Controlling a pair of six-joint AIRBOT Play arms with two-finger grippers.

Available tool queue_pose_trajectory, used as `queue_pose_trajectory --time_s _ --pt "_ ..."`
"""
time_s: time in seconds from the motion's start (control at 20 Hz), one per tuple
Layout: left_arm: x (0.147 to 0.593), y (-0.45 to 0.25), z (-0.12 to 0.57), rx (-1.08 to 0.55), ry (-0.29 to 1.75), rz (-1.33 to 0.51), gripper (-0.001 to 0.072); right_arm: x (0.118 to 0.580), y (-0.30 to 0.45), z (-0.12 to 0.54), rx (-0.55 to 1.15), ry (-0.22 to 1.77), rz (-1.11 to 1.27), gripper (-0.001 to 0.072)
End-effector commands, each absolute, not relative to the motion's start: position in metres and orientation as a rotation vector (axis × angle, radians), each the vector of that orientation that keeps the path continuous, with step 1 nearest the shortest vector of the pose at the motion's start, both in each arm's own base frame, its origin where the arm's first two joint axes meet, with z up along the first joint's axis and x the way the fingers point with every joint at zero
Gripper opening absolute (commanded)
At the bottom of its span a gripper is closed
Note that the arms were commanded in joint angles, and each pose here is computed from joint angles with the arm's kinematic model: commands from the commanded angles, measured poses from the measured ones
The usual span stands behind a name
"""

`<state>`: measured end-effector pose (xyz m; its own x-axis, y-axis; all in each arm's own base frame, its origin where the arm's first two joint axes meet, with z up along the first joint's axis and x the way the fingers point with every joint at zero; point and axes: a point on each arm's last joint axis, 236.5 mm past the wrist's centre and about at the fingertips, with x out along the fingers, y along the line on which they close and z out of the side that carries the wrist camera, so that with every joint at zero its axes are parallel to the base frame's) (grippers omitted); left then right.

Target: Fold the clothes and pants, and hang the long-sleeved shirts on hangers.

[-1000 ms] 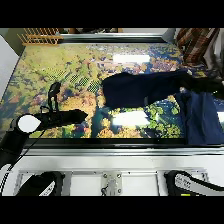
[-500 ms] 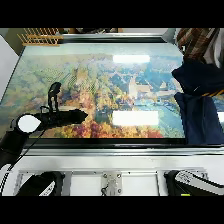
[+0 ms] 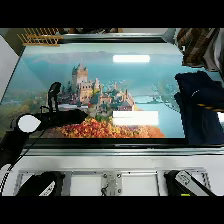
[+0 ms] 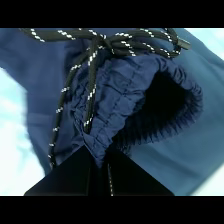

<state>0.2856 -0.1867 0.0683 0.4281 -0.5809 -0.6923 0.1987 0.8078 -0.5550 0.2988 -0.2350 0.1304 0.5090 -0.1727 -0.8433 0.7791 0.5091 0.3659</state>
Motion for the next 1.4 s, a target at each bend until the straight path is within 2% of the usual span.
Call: queue_pose_trajectory --time_s 0.0,0.2,0.4,0.45,0.5,0.55,0.6,0.75,0.9,1.0,1.15,1.2,1.25,1.35 --pt "0.285 -0.187 0.068 -0.424 1.023 -0.506 0.0007 0.248 -0.219 0.088 0.834 0.973 -0.775 0.002" --pt "0.279 -0.188 0.065 -0.418 1.049 -0.514 0.0007 0.218 -0.198 0.039 0.86 1.105 -0.798 0.0021" --pt "0.274 -0.188 0.063 -0.413 1.071 -0.52 0.0007 0.207 -0.199 0.028 0.819 1.153 -0.811 0.0034" --pt "0.274 -0.188 0.063 -0.413 1.071 -0.52 0.0007 0.206 -0.201 0.028 0.782 1.163 -0.794 0.0155" --pt "0.274 -0.188 0.063 -0.413 1.07 -0.52 0.0007 0.207 -0.204 0.031 0.741 1.164 -0.772 0.0465" --pt "0.275 -0.188 0.063 -0.413 1.07 -0.52 0.0007 0.213 -0.21 0.039 0.712 1.133 -0.764 0.0669" --pt "0.275 -0.188 0.063 -0.413 1.07 -0.52 0.0007 0.224 -0.217 0.053 0.688 1.07 -0.755 0.067" --pt "0.275 -0.188 0.063 -0.413 1.069 -0.52 0.0007 0.29 -0.212 0.138 0.531 0.778 -0.551 0.0669" --pt "0.274 -0.188 0.063 -0.413 1.071 -0.52 0.0007 0.356 -0.119 0.206 0.466 0.595 -0.153 0.0669" --pt "0.275 -0.188 0.063 -0.413 1.07 -0.52 0.0007 0.371 -0.034 0.211 0.413 0.624 0.121 0.0669" --pt "0.275 -0.188 0.063 -0.413 1.068 -0.52 0.0007 0.365 0.059 0.188 0.265 0.72 0.357 0.0668" --pt "0.275 -0.188 0.063 -0.413 1.069 -0.52 0.0007 0.361 0.08 0.181 0.229 0.742 0.406 0.0623" --pt "0.275 -0.188 0.063 -0.413 1.069 -0.52 0.0007 0.356 0.098 0.173 0.185 0.768 0.455 0.0449" --pt "0.275 -0.188 0.063 -0.413 1.07 -0.52 0.0007 0.348 0.123 0.165 0.139 0.8 0.524 0.004"
